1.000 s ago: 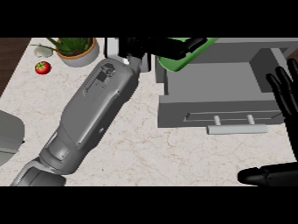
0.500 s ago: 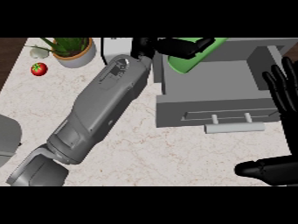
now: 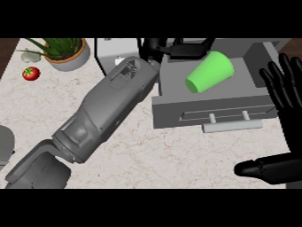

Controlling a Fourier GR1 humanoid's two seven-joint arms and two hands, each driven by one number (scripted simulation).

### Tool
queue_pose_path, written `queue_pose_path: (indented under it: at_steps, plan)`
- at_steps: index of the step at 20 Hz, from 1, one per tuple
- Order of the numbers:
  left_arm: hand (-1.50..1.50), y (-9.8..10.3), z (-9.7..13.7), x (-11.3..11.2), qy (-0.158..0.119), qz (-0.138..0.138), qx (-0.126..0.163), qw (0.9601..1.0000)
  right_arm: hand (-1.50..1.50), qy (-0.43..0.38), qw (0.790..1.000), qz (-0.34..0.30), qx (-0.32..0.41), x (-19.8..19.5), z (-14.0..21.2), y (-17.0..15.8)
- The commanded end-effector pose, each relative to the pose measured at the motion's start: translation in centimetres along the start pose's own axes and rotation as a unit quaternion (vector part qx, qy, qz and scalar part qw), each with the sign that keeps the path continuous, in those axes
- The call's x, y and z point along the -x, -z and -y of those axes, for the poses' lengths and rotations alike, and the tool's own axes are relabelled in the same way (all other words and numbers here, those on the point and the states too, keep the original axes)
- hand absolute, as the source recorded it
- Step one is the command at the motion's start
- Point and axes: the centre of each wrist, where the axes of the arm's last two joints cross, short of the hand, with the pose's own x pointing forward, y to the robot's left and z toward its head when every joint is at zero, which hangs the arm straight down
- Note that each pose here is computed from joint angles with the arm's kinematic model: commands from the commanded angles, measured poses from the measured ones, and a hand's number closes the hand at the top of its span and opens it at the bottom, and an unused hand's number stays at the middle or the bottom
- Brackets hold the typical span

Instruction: Pick up the cup, place it into the drawer and close the drawer

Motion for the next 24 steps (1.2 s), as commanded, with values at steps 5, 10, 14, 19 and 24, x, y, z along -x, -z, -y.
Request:
queue_pose_path:
  at_steps: [5, 10, 14, 19, 24]
  plan:
    - [-1.5, 0.7, 0.6, -0.5, 0.073, -0.011, 0.01, 0.9972, -1.5, 0.012, 1.0, 0.007, 0.001, 0.0, 1.5, 1.0]
    - [-1.5, -0.4, 1.0, 0.5, 0.061, -0.01, 0.007, 0.9981, -1.5, 0.025, 1.0, 0.012, -0.008, 0.1, 0.5, 0.3]
    - [-1.5, -0.1, 1.1, -0.2, 0.016, 0.0, -0.003, 0.9999, -1.5, 0.036, 0.999, 0.025, -0.025, -1.1, 0.6, 1.1]
    - [-1.5, -0.1, 1.1, -0.7, -0.063, 0.052, 0.01, 0.9966, -1.5, 0.062, 0.998, 0.014, -0.025, -0.8, 0.4, -0.2]
    - [-1.5, -0.3, 1.2, -1.1, -0.112, 0.048, 0.005, 0.9926, -1.5, 0.056, 0.998, -0.001, -0.023, -0.6, 1.0, -1.8]
